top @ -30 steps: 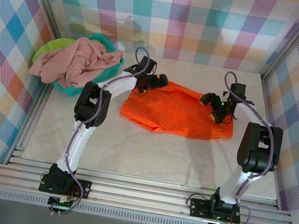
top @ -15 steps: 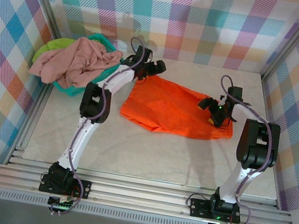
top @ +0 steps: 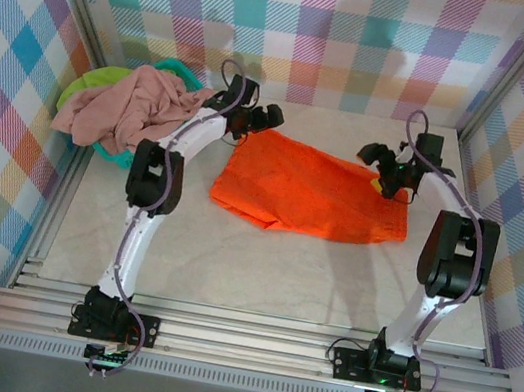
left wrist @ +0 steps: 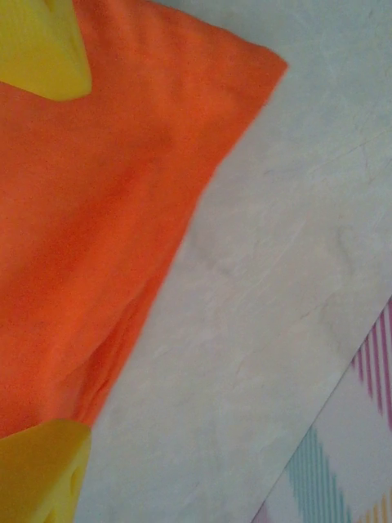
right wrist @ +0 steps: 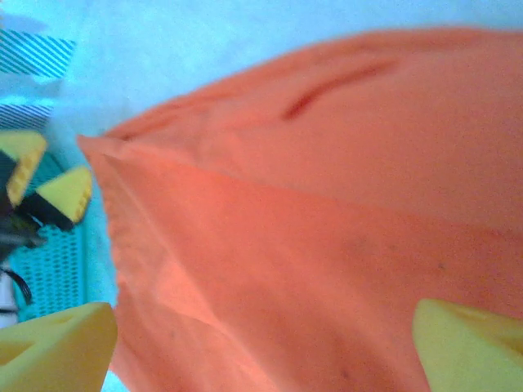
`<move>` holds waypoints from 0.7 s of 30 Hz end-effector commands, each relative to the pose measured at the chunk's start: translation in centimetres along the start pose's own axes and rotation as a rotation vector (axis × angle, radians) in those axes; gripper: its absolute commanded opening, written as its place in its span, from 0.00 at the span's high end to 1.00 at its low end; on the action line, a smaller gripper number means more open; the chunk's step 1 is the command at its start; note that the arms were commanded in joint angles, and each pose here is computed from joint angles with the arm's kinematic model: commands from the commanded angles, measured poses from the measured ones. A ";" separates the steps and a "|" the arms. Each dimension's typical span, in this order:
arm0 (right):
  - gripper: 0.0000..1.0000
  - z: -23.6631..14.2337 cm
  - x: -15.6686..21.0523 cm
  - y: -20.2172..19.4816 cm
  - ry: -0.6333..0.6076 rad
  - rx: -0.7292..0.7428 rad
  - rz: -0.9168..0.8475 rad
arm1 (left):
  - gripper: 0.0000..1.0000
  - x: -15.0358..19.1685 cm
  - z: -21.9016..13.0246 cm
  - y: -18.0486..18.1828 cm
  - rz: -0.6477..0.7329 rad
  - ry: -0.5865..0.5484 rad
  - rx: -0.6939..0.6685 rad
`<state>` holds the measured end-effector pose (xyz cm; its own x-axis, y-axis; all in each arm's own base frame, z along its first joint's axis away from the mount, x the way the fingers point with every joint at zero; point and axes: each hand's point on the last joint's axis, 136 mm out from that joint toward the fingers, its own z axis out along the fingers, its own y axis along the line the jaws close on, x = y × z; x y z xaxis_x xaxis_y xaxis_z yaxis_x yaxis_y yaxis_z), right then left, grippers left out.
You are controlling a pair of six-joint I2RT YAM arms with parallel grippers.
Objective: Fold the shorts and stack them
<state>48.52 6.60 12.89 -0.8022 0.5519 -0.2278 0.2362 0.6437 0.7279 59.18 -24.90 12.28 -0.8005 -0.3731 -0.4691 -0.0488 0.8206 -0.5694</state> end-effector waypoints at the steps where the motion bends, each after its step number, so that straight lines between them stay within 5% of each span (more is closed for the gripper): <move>1: 0.07 0.2 -2.1 -0.7 -0.025 -0.012 0.024 | 0.00 0.0 -6.4 -5.4 0.033 -0.064 0.109; 13: 0.06 2.1 -4.5 -4.5 -0.027 0.034 0.069 | 0.00 16.1 -5.5 -1.2 -0.013 0.071 0.093; 21: 0.06 2.8 -5.2 -5.9 -0.055 0.056 0.056 | 0.00 20.6 -5.9 3.7 -0.050 0.089 0.007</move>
<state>52.15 2.17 8.42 -0.7622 0.6182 -0.1919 0.3240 0.6210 0.7137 39.68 -28.39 5.32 -0.8650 -0.3298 -0.3782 -0.0380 0.7946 -0.6060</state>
